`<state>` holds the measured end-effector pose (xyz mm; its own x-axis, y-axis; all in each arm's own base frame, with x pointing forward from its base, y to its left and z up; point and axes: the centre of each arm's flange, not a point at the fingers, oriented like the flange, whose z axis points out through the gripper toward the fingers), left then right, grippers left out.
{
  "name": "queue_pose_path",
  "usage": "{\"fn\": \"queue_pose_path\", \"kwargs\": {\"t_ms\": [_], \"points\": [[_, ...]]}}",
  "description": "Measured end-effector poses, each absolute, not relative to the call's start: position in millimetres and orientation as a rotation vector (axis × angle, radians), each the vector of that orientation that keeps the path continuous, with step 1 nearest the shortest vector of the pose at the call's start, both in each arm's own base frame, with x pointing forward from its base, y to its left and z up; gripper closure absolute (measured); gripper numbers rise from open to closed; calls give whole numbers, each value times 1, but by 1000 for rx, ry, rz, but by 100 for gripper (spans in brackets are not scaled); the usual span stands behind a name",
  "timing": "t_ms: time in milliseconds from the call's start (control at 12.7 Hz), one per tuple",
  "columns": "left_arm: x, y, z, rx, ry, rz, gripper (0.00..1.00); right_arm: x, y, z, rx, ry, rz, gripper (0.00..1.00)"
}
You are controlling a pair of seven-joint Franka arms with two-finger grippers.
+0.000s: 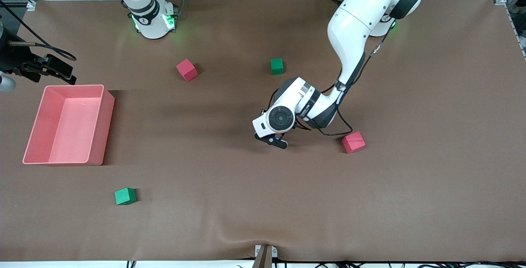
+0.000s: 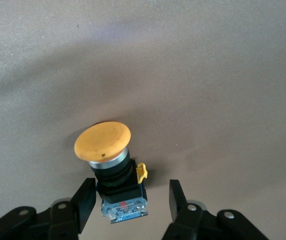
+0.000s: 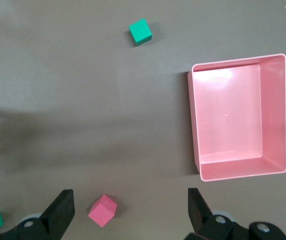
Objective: Place and upright button with both arms
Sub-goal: 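Lift the button with the left gripper and turn it cap up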
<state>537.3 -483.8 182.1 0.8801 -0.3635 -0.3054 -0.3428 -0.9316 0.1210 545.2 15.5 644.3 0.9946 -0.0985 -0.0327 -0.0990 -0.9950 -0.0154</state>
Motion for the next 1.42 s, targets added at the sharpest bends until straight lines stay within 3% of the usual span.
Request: {"fn": "queue_pose_path", "kwargs": {"t_ms": [394,551,709,1024,1417], "points": [[538,-482,178,2990,-560,-510,39,539,17,646,-3122,150,109,0],[537,-481,175,2992,-559,-516,44,539,17,646,-3122,136,109,0],[538,-481,175,2992,-559,-515,56,539,17,646,-3122,127,108,0],[543,-481,180,2993,-553,-493,57,539,17,646,-3122,123,107,0],[561,-485,246,3030,-281,-356,57,540,17,647,-3122,-4,95,0]]}}
